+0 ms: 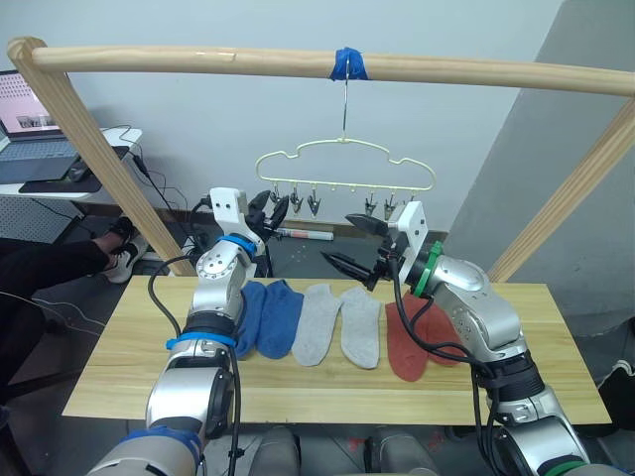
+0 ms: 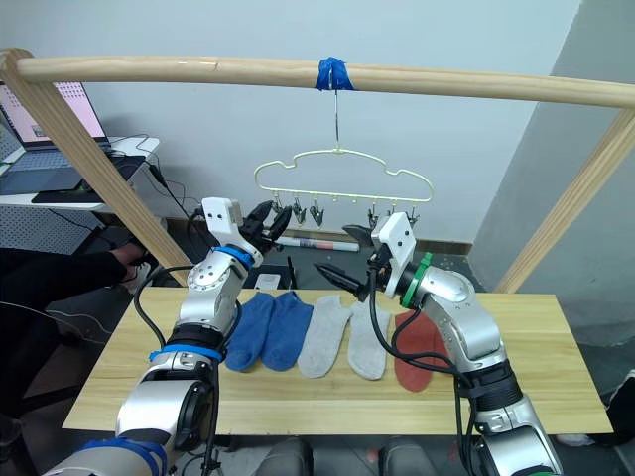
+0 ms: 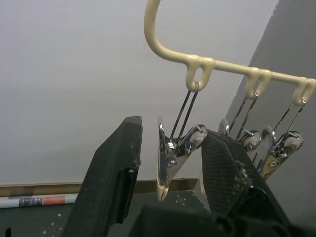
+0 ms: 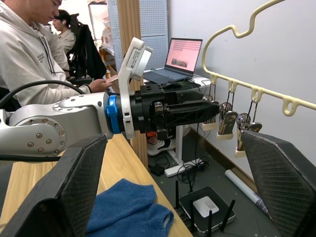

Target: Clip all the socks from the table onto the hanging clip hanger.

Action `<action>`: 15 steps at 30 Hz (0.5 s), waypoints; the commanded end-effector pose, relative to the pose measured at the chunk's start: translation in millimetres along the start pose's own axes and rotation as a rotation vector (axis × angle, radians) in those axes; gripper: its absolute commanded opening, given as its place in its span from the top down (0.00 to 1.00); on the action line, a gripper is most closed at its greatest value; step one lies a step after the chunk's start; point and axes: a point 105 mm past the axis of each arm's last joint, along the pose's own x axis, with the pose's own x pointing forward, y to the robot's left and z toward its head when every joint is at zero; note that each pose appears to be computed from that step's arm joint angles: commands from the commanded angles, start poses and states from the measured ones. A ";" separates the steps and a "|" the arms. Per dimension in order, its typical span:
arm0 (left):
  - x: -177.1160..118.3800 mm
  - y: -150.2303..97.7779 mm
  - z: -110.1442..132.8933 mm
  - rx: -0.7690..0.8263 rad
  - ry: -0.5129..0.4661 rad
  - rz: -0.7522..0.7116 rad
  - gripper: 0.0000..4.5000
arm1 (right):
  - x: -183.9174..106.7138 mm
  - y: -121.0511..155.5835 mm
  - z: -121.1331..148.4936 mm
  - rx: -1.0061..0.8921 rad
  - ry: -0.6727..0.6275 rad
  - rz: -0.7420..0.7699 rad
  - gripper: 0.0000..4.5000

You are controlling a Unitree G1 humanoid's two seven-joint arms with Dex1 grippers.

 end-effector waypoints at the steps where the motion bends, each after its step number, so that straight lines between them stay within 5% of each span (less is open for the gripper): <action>1: 5.4 3.4 17.3 0.027 -0.057 0.007 0.53 | 0.2 -2.3 20.1 -0.037 -0.065 -0.002 0.00; 7: 5.4 3.0 18.8 0.028 -0.068 0.003 0.53 | -0.7 -2.6 19.4 -0.038 -0.063 -0.003 0.00; 15: 3.8 2.7 21.4 0.024 -0.083 -0.012 0.92 | -0.1 -3.5 19.6 -0.035 -0.067 -0.008 0.00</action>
